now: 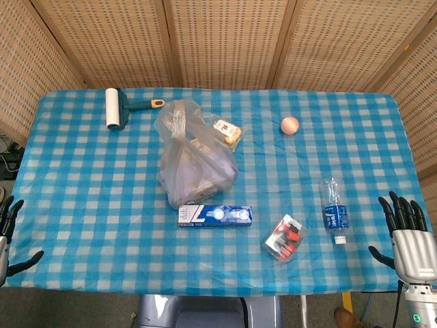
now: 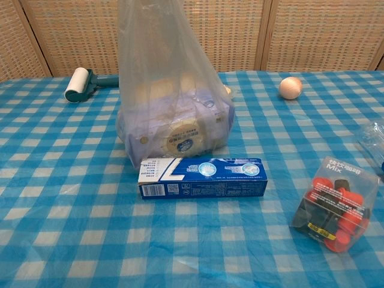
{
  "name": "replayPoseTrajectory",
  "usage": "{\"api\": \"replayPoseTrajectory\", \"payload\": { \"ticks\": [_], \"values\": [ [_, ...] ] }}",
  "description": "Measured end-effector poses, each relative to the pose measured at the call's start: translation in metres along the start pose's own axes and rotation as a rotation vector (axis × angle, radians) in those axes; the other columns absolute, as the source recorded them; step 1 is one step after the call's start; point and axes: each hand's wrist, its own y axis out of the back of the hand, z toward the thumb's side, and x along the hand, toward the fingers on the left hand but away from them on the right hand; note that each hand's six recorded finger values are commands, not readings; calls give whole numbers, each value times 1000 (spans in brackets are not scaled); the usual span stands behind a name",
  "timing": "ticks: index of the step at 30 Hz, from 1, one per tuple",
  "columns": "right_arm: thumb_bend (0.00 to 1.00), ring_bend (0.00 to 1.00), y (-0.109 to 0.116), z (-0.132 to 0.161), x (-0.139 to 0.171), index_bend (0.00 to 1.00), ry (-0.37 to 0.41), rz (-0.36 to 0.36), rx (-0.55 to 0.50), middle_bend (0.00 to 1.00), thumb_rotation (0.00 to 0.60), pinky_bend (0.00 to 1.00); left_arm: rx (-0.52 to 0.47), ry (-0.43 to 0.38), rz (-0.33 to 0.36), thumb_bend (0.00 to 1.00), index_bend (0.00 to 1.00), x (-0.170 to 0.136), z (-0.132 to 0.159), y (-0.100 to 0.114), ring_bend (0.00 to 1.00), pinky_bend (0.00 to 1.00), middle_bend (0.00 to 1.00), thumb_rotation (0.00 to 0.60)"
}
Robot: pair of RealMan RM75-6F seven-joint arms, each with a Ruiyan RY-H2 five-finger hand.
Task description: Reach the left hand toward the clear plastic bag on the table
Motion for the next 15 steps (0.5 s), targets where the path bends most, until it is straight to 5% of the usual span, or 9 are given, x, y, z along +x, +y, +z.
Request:
{"api": "replayPoseTrajectory", "payload": {
  "ticks": [9,15],
  "values": [
    [0,0,0,-1,0,0,-3,2,-4,0,600,0,1,-19,-22,0,0,5,3,-6,0,0,0,600],
    [0,0,-6,-5,-5,0,-23,25,6,0,600,0,-88,-126,-63,0,0,31,26,-11,0,0,0,600]
  ]
}}
